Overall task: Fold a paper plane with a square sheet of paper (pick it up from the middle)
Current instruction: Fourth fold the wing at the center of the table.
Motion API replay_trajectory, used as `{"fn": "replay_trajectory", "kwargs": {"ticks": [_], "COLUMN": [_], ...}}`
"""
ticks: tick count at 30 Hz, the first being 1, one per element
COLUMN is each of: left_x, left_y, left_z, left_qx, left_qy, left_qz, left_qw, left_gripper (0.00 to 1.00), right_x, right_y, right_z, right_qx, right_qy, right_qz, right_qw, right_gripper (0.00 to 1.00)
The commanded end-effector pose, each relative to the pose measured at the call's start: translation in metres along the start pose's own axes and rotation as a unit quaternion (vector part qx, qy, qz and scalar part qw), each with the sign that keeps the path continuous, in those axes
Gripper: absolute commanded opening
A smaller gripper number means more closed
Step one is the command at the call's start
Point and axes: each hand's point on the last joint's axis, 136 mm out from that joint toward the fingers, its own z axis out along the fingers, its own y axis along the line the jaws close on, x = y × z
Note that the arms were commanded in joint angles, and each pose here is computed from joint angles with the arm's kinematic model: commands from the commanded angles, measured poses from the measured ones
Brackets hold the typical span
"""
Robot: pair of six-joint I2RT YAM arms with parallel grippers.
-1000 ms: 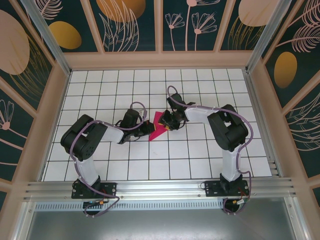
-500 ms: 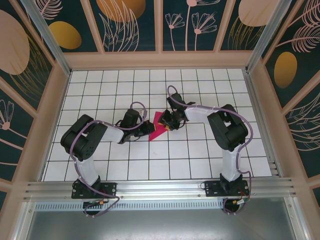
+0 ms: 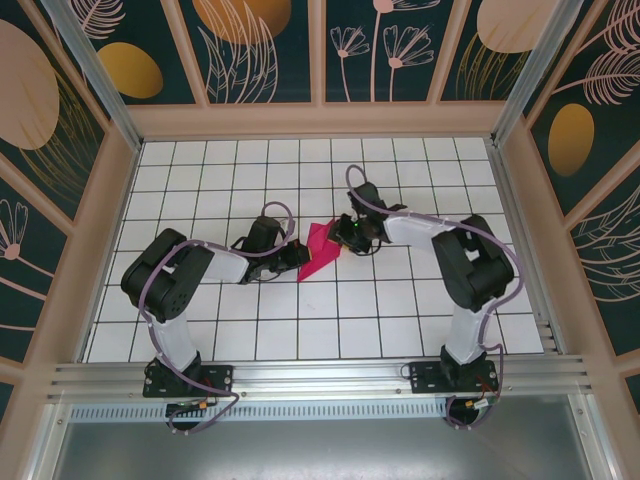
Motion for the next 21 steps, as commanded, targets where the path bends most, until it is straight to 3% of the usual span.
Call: {"fn": "replay_trajectory", "kwargs": {"ticks": [1,4,9,21], "left_x": [0.022,0.025,0.027,0.026], "left_y": [0.040,0.042,0.045,0.045], "left_z": [0.002,0.001,-0.001,0.000], "left_qx": [-0.071,-0.074,-0.082,-0.086], "left_qy": [0.034,0.037,0.041,0.042], "left_qz": [-0.016,-0.011,-0.004,-0.011], "left_qw": [0.997,0.996,0.996,0.995], "left_gripper": [0.00,0.00,0.00,0.00], "right_x": [-0.010,-0.002,0.009,0.032], "right_y": [0.032,0.036,0.040,0.037], "right_z": [-0.019,-0.010,0.010,0.039], "right_qx": [-0.068,-0.094,-0.105,-0.105], "right_qy": [-0.036,-0.015,0.011,0.063], "right_qz": [-0.062,-0.077,-0.101,-0.132], "right_qw": [0.995,0.992,0.989,0.984], "right_gripper": [0.29,0.14,0.03,0.00]}}
